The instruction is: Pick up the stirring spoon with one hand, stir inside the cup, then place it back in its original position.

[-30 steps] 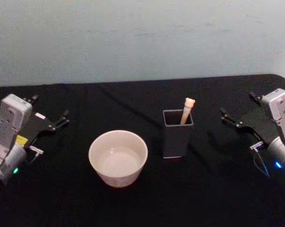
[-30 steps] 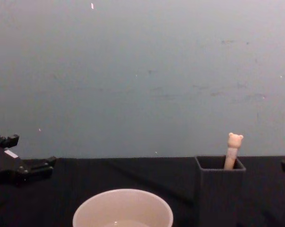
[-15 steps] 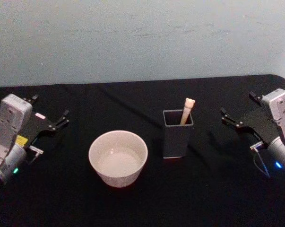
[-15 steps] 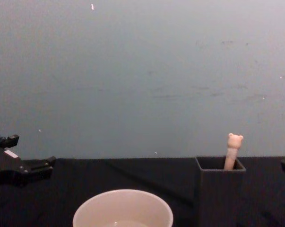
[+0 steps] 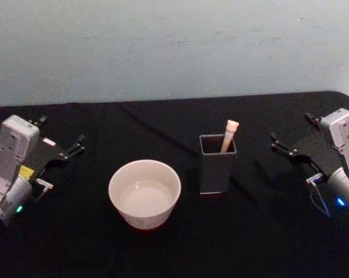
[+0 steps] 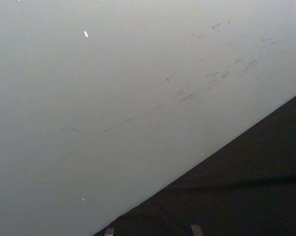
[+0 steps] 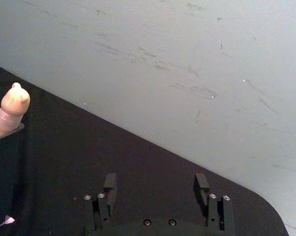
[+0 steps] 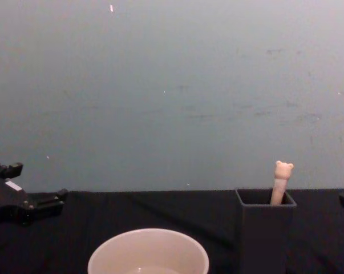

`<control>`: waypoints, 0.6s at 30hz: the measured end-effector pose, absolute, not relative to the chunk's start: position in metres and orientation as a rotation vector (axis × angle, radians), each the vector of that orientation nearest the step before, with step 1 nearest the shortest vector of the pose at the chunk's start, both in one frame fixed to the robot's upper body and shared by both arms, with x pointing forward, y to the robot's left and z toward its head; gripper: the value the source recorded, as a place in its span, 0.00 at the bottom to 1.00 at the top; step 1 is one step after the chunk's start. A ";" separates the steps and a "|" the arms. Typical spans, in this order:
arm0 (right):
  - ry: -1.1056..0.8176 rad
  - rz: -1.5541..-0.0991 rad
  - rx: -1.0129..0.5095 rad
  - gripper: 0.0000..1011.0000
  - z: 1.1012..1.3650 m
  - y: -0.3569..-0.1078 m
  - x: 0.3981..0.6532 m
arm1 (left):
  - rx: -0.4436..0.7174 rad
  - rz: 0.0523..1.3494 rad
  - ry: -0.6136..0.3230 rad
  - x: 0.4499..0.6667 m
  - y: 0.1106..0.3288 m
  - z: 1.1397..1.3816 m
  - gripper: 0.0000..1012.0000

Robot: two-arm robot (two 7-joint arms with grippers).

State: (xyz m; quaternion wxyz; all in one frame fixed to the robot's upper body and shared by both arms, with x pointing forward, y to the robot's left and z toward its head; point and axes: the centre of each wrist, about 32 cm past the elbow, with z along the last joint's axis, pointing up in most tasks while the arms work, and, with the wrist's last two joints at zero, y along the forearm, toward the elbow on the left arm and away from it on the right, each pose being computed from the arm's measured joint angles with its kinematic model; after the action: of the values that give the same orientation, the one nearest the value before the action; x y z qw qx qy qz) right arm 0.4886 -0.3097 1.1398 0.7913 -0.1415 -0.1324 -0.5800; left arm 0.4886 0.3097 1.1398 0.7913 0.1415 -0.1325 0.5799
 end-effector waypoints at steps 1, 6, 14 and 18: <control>-0.285 -1.248 -0.304 0.99 1.140 -0.310 0.489 | 0.304 1.248 -0.285 0.489 0.310 1.140 0.99; -0.285 -1.248 -0.305 0.99 1.140 -0.310 0.489 | 0.304 1.248 -0.285 0.489 0.310 1.140 0.99; -0.285 -1.248 -0.304 0.99 1.140 -0.310 0.489 | 0.304 1.248 -0.285 0.489 0.310 1.140 0.99; -0.285 -1.248 -0.305 0.99 1.140 -0.310 0.489 | 0.304 1.248 -0.285 0.489 0.310 1.140 0.99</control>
State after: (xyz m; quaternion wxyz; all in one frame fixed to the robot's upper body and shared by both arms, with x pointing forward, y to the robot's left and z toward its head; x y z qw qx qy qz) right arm 0.4886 -0.3097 1.1398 0.7913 -0.1415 -0.1324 -0.5799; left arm 0.4886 0.3096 1.1398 0.7913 0.1415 -0.1324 0.5799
